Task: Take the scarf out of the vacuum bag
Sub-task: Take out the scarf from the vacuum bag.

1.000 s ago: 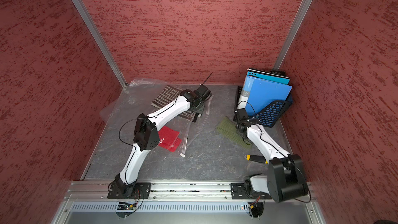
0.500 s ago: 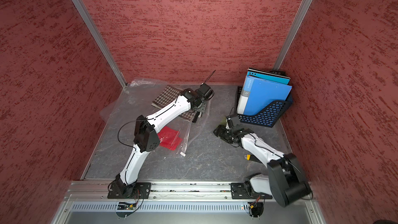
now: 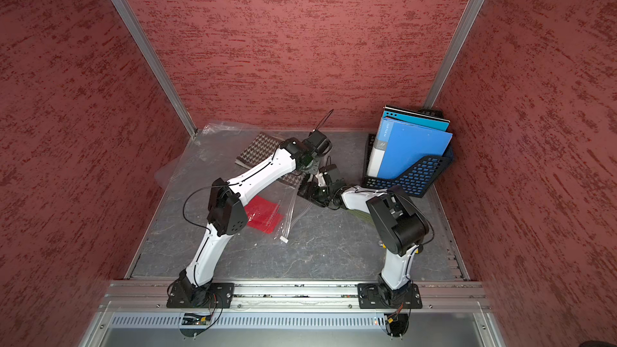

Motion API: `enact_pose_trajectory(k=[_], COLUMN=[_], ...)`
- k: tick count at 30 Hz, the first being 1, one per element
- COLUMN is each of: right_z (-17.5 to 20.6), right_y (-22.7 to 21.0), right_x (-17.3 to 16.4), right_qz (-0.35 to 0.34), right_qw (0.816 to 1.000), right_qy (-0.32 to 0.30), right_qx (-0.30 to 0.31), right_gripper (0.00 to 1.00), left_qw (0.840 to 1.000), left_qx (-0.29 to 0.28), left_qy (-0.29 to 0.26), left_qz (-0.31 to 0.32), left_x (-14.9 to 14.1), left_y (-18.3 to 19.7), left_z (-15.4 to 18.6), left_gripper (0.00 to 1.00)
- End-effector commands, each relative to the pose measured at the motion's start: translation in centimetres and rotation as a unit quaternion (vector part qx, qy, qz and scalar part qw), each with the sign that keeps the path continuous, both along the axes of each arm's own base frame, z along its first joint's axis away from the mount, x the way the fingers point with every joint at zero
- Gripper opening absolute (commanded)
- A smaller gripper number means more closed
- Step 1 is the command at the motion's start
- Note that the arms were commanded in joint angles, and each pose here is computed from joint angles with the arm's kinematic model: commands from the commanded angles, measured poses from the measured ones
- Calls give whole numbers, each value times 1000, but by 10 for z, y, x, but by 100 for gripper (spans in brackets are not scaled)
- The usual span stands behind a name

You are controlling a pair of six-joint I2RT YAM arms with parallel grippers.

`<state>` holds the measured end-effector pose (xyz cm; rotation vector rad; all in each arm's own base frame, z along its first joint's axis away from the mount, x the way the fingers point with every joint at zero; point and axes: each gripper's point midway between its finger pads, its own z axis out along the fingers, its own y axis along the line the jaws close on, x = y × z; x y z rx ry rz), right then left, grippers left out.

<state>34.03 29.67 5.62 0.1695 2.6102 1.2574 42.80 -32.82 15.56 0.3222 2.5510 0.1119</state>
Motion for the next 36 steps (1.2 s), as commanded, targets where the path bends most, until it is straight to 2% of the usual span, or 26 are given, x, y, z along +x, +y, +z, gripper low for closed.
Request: enact_pose_trajectory(k=[1,8,15,23,26,27,29,34,35,36], right_z=[10,2,-4,-5,-9,-9,-11,-14,-14,-13], right_y=[33,62,77,91,99,102,107,104,100,94], right_x=[-16,-40,-48,-61,-61,-61,-63,-63,-62,-59], right_qz=[46,81,101,134,141,143,148,138,130,120], right_qw=[997,989,986,982,981,980,979,980,982,985], right_qy=[0,28,47,61,65,66,68,70,66,61], right_qx=[65,120,125,119,116,120,123,122,117,111], right_gripper=[63,63,63,63,60,58,45,5,0,0], left_qw=[999,997,994,995,996,996,996,997,997,997], left_qx=[-31,-50,-60,-49,-48,-47,-44,-37,-36,-35], left_qy=[-31,-62,-89,-84,-81,-79,-75,-68,-67,-65], left_qz=[12,17,1,0,-1,0,2,4,6,7], left_x=[5,-5,-17,-16,-15,-14,-14,-13,-12,-12], left_y=[1,1,-11,-14,-15,-14,-14,-11,-10,-9], left_z=[27,46,76,65,62,60,56,46,45,42], left_gripper=[0,0,0,0,0,0,0,0,0,0])
